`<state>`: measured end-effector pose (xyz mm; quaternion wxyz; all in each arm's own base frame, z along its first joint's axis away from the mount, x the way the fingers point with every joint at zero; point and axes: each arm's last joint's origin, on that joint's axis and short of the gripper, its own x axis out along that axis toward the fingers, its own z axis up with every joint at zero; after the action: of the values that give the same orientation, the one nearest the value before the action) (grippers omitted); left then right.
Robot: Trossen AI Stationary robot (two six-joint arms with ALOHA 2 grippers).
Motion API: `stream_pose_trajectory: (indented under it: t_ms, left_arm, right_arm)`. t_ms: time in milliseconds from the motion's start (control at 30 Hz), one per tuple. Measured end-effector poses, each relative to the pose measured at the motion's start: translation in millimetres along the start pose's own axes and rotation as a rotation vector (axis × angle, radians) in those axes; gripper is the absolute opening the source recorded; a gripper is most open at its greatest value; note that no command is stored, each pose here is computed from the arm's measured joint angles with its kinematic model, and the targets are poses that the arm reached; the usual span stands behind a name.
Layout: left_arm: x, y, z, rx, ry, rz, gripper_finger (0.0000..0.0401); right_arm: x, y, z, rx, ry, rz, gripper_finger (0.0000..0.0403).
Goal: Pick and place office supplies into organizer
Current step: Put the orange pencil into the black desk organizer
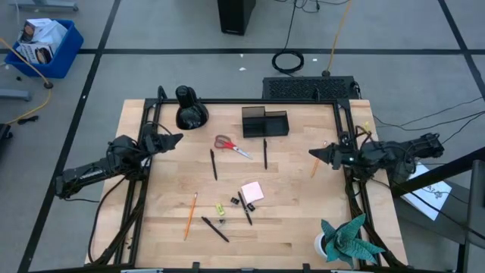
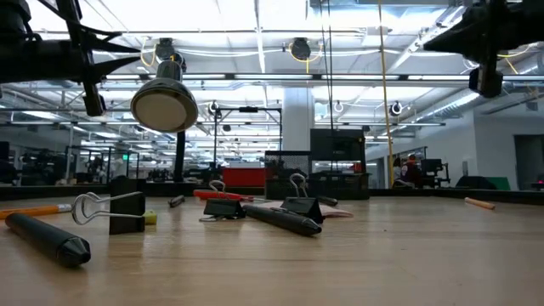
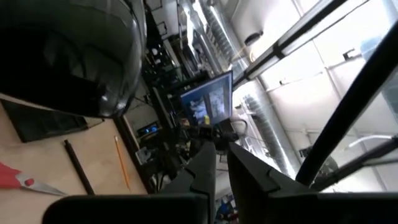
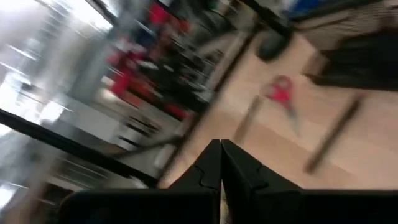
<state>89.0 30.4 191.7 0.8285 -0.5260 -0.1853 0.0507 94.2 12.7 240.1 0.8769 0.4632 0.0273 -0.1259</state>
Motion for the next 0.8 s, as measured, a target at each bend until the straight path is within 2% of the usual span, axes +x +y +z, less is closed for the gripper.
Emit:
stream_pose_trajectory:
  t_ms: [100, 200, 333, 467, 633, 800]
  left_arm:
    - [0.0, 0.3, 0.7, -0.022, -0.024, 0.01, 0.0036]
    - [0.0, 0.4, 0.9, -0.021, -0.032, 0.013, 0.0036]
    - [0.0, 0.6, 1.4, -0.012, -0.049, 0.02, 0.0036]
    - [0.0, 0.3, 0.8, -0.036, -0.028, 0.011, 0.0035]
    - [0.0, -0.6, -1.2, -0.054, 0.039, -0.016, 0.0035]
    - [0.0, -0.8, -1.2, -0.07, 0.043, -0.019, 0.0035]
  right_arm:
    - [-5.0, 9.9, 8.8, -0.012, 0.046, -0.087, 0.0]
    - [-5.3, 11.4, 10.0, 0.028, 0.094, -0.208, 0.0]
    - [1.5, 10.8, 7.6, 0.145, 0.119, -0.37, 0.0]
    - [18.0, 13.1, 5.6, 0.267, 0.085, -0.486, 0.0]
    - [32.3, 12.1, 10.4, 0.271, 0.16, -0.77, 0.0]
    - [34.2, 31.7, 36.6, 0.229, 0.213, -0.997, 0.0]
